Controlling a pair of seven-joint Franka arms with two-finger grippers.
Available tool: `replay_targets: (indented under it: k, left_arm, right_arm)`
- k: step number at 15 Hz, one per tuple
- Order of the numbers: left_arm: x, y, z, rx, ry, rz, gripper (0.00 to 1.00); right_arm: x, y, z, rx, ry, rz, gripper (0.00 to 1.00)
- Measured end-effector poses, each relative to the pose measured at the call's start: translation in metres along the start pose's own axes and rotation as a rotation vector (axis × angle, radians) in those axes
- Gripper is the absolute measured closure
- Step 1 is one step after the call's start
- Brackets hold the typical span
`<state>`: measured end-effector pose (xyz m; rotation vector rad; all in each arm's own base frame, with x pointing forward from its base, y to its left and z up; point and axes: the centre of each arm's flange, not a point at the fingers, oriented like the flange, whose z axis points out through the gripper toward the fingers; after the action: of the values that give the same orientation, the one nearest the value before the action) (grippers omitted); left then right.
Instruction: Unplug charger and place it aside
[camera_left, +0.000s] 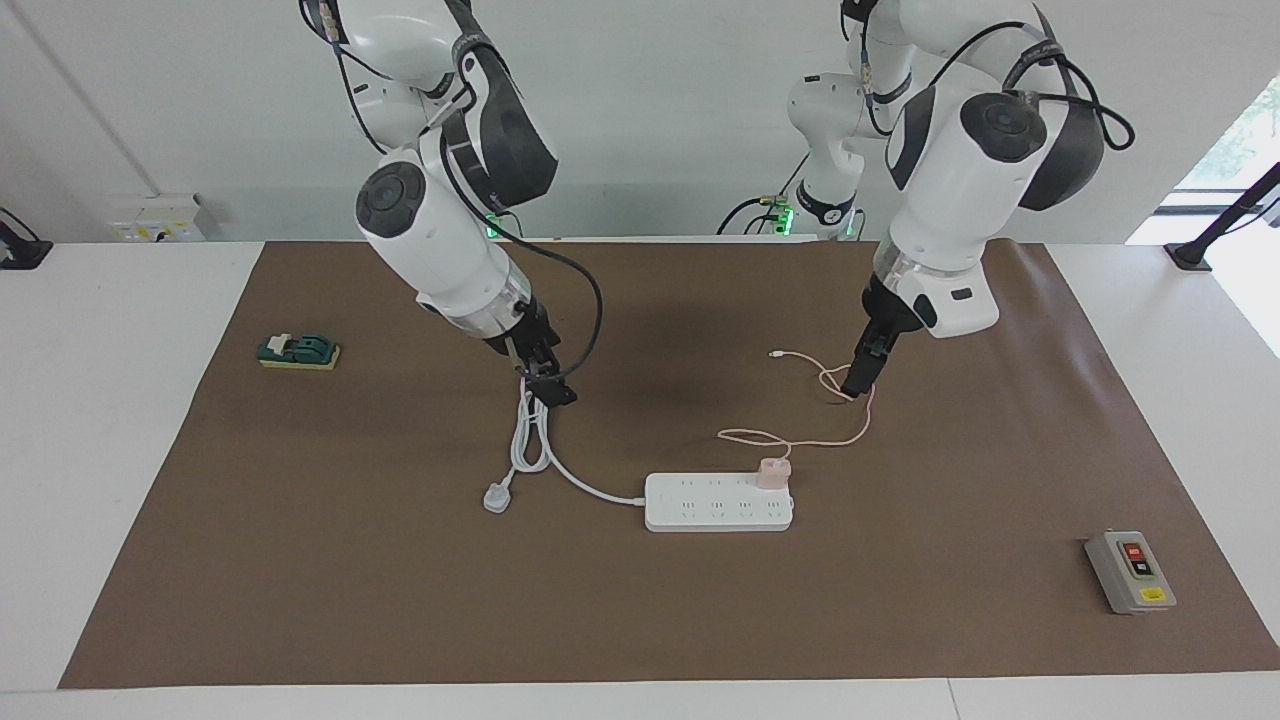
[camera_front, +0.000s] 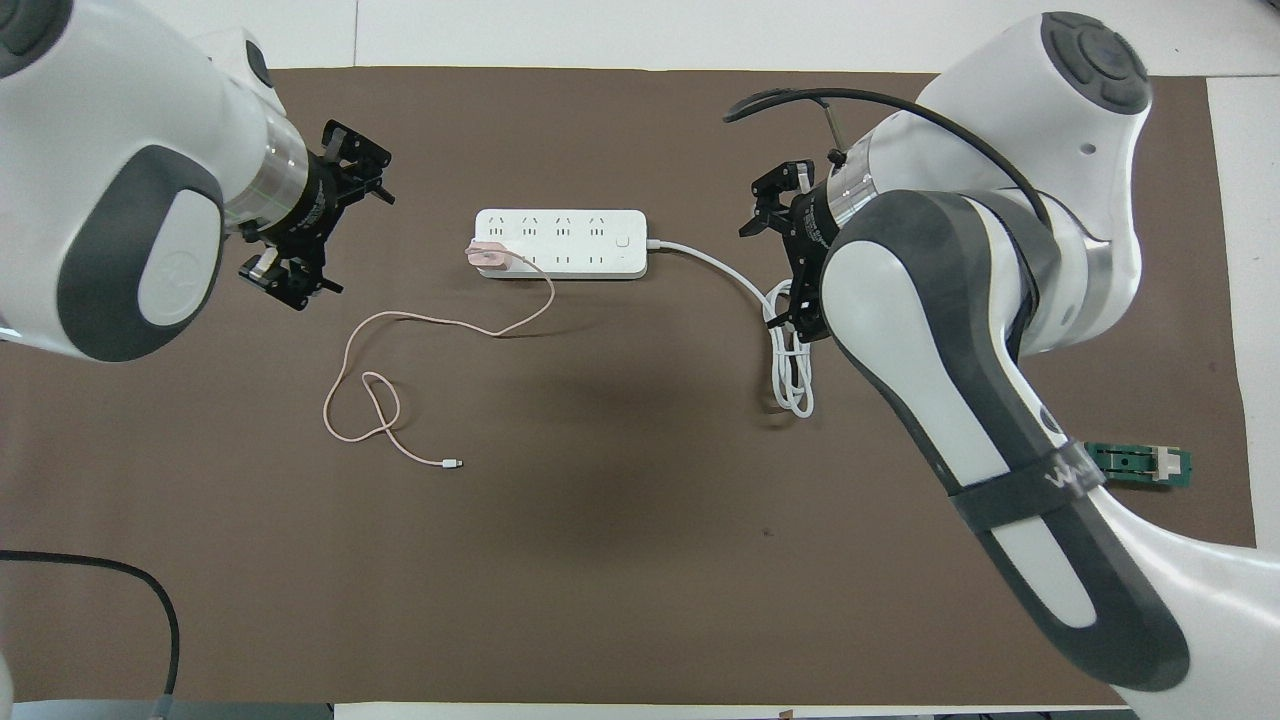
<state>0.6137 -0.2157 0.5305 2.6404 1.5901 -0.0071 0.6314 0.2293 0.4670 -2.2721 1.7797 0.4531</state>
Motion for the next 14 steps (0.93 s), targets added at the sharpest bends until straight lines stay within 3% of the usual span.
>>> replay_targets:
  k: [5, 8, 14]
  left_arm:
    - [-0.017, 0.035, 0.073, -0.02, -0.005, -0.209, 0.0]
    - [-0.025, 0.047, 0.108, 0.007, 0.025, -0.224, 0.0]
    - [-0.026, 0.053, 0.136, 0.04, 0.031, -0.243, 0.0]
  right_arm:
    - [-0.011, -0.038, 0.07, 0.042, -0.022, 0.033, 0.0]
    - [-0.018, -0.046, 0.101, 0.055, -0.017, 0.027, 0.0]
    - [-0.014, -0.055, 0.134, 0.147, 0.004, 0.034, 0.0]
